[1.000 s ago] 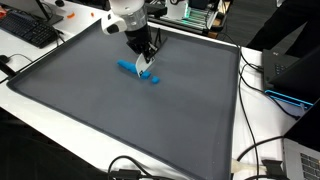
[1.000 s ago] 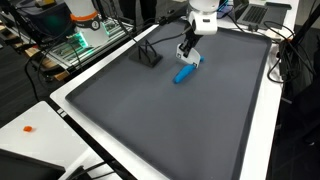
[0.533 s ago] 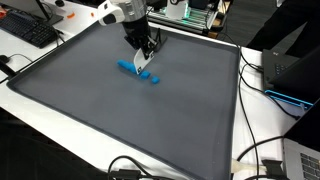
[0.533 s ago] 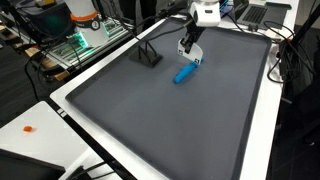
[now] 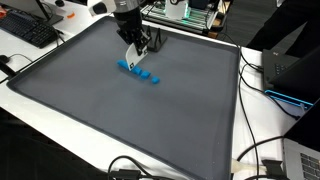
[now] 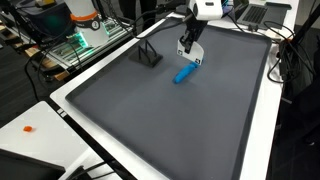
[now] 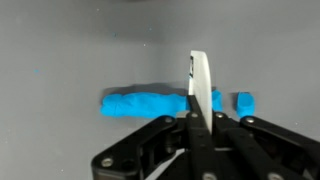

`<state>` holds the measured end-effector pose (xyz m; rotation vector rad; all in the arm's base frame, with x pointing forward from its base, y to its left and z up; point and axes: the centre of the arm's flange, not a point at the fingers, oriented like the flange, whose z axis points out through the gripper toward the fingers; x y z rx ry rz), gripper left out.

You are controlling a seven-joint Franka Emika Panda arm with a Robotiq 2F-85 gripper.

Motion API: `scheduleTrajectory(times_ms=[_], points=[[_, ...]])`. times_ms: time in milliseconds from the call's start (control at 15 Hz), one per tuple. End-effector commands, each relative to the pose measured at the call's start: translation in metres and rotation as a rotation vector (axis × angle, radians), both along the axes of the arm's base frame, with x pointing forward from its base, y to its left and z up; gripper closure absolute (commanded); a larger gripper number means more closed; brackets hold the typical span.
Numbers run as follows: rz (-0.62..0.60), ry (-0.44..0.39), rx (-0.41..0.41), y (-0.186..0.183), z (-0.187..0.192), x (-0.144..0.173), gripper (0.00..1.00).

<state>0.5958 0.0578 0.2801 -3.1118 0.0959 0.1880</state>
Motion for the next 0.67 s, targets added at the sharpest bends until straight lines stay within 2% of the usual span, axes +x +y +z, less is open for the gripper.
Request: scheduleTrajectory(times_ms=[0,600], points=[[0.013,0.005,-0.036,-0.004,-0.006,-0.002,0.99],[0.050,-0.019,-0.066,-0.004,-0.018,0.003,0.99]])
